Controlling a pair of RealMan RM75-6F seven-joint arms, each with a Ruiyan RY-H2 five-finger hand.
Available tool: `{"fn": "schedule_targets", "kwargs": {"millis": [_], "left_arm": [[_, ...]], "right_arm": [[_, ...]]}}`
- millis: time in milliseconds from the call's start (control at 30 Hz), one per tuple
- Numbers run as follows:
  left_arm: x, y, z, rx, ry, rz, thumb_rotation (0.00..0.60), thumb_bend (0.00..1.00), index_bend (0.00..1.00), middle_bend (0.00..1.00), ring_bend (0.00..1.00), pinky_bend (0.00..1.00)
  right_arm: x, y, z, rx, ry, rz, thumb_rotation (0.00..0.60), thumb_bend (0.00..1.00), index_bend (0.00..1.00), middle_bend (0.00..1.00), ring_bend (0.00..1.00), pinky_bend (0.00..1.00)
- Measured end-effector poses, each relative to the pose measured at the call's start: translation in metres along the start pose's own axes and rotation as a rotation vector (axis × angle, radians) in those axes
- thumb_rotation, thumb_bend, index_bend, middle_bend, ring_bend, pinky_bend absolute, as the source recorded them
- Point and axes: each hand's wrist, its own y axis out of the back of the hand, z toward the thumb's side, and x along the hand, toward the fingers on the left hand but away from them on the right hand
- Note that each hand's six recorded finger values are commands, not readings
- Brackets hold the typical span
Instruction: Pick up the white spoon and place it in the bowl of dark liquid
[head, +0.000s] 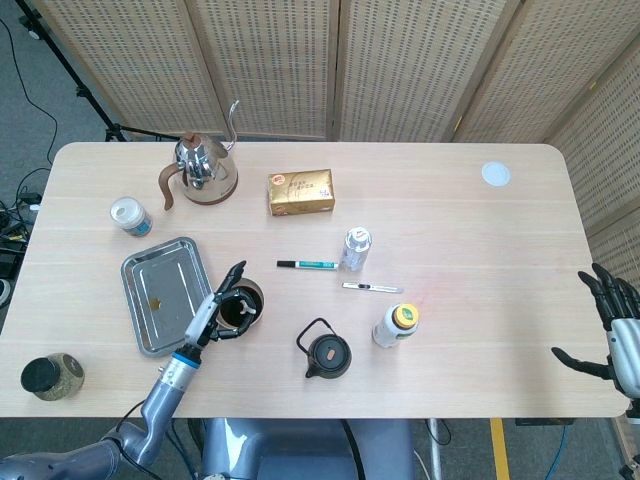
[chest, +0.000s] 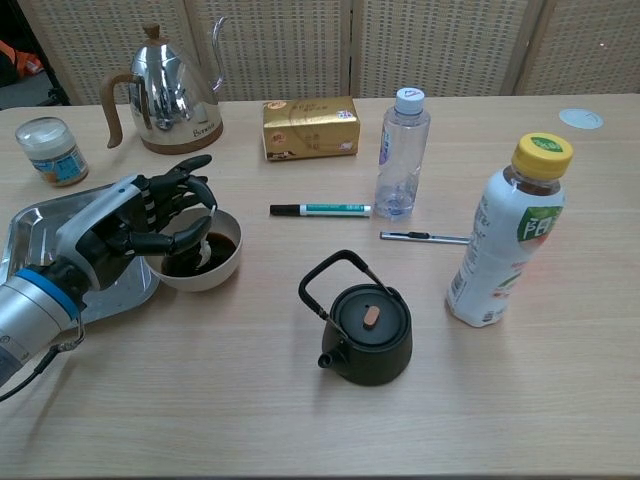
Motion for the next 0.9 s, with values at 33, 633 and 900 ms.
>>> {"fn": "schedule_targets", "kwargs": {"millis": [33,633,900], "left_arm": [[0.002,0.000,0.001,0.002,-0.002,0.002,0.600,0.45,0.63,0.00,0.00,0.00],[0.021,-0.017,0.005,0.011,0.001,-0.025,0.600,0.45,0.63,0.00,0.00,0.00],[0.010,-0.024,0.005,-0.017,0.002,-0.047,0.600,0.46,0.63,0.00,0.00,0.00]], "right_arm": [[0.000,0.000,0.000,0.000,-0.001,0.000,0.600,0.00,0.05,0.00,0.00,0.00],[-0.002,0.004,-0.003,-0.008,-0.010,-0.009,0.600,0.00,0.05,0.00,0.00,0.00],[-0.001,0.004,-0.002,-0.007,-0.005,-0.009,0.600,0.00,0.05,0.00,0.00,0.00]]}}
